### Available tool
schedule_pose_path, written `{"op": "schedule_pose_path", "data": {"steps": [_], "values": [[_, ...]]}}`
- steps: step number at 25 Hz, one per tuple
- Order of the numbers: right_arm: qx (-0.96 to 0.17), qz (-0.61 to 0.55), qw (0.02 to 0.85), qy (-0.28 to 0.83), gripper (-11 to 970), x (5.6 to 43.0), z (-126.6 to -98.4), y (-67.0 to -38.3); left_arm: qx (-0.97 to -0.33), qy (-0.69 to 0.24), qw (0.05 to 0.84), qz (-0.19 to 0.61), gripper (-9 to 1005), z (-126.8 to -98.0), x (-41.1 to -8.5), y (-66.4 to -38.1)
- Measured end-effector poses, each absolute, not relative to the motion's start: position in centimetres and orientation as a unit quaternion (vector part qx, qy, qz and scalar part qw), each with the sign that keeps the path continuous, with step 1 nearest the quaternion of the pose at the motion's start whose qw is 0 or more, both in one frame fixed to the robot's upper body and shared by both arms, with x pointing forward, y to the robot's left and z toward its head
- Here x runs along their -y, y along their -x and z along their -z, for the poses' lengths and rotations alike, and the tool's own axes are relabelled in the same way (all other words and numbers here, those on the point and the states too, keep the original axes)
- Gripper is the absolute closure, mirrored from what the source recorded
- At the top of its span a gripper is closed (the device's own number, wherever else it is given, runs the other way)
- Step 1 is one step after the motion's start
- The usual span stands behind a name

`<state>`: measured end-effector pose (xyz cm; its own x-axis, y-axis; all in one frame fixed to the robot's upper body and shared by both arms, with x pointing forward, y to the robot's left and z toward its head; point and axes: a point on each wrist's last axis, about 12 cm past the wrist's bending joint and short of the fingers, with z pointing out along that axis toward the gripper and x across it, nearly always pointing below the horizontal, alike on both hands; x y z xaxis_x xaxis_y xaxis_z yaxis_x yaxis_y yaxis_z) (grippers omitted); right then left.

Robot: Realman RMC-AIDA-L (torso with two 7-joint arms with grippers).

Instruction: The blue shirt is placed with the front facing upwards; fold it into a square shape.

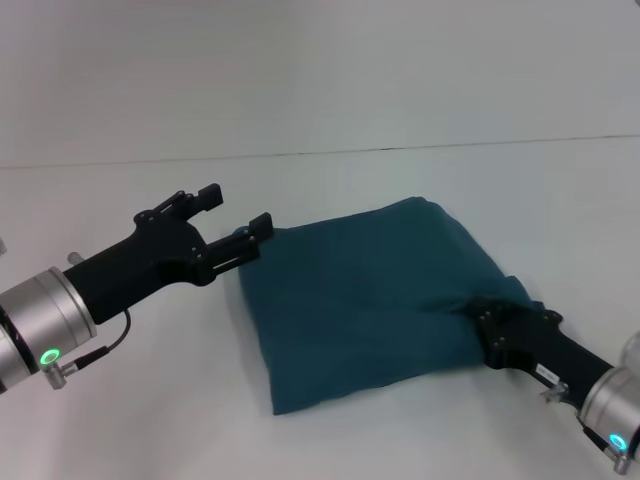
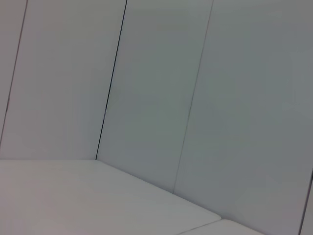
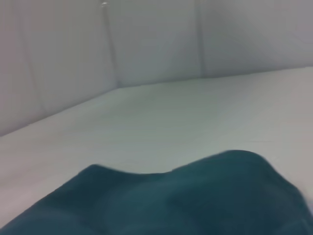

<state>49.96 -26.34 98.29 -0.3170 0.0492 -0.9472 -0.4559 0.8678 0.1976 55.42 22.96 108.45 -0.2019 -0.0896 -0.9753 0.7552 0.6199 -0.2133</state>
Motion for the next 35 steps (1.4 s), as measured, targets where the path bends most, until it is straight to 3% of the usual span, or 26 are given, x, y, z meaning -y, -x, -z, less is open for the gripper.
{"op": "schedule_pose_path", "data": {"steps": [5, 11, 18, 23, 35], "values": [[-0.775, -0.256, 0.570, 0.094, 951, 27.2, -98.2, -48.1, -0.685, -0.243, 0.584, 0.362, 109, -108.5, -23.0, -55.4], [-0.716, -0.294, 0.625, 0.097, 950, 27.5, -99.6, -45.9, -0.686, -0.242, 0.583, 0.361, 108, -108.4, -23.1, -55.4], [-0.698, -0.278, 0.654, 0.089, 952, 26.2, -100.5, -48.2, -0.688, -0.242, 0.582, 0.360, 109, -108.3, -23.1, -55.4], [-0.747, -0.254, 0.612, 0.053, 949, 25.9, -99.4, -49.9, -0.689, -0.240, 0.581, 0.361, 108, -108.2, -23.1, -55.4], [-0.787, -0.250, 0.564, -0.010, 947, 27.2, -97.7, -48.9, -0.691, -0.239, 0.580, 0.359, 108, -108.1, -23.1, -55.4]]}}
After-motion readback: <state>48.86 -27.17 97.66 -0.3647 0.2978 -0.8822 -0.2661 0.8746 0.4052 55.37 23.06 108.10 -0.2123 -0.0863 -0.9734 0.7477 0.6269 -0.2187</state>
